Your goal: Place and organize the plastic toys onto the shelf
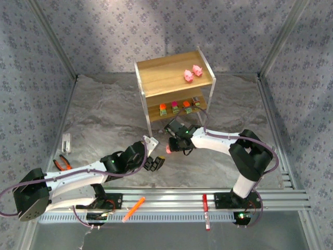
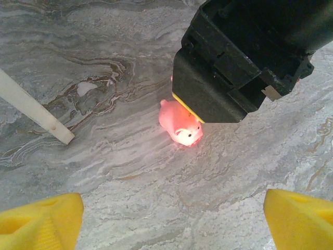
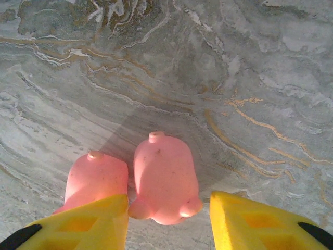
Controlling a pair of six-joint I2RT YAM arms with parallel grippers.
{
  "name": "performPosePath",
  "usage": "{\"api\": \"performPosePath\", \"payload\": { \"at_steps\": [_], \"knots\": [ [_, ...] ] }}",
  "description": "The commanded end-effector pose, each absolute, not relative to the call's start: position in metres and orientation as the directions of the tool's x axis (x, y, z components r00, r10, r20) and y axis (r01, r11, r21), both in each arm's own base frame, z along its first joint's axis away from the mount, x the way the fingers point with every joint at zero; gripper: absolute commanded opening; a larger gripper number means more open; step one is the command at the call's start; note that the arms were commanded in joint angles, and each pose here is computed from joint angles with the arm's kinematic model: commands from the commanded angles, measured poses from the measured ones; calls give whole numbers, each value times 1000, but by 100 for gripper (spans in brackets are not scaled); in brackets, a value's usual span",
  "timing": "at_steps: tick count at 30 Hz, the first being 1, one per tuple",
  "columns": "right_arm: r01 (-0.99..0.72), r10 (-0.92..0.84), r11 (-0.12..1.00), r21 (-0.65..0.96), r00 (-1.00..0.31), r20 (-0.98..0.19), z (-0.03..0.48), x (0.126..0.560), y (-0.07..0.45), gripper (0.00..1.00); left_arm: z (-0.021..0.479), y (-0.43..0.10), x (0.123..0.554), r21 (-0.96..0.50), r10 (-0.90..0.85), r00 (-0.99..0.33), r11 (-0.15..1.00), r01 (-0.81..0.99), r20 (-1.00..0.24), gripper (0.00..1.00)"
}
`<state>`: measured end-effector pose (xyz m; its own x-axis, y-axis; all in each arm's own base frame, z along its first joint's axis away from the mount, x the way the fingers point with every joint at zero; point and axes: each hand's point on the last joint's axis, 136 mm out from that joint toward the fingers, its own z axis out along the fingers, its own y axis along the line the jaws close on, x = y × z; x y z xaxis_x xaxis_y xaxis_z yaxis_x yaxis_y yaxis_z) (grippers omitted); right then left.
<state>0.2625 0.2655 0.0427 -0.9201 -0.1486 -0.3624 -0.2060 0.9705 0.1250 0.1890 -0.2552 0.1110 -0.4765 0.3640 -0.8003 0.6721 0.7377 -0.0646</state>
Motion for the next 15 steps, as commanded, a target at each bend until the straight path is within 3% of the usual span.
{"api": "performPosePath", "payload": {
  "at_steps": [1, 15],
  "knots": [
    [-199, -150, 973, 115, -928, -340, 35, 260, 260, 46, 119, -259, 189, -71, 351, -463, 731, 679, -814, 89],
    [-198, -150, 974, 107, -927, -343, 39, 260, 258, 39, 119, -259, 189, -70, 353, -463, 730, 680, -813, 89]
  ]
}}
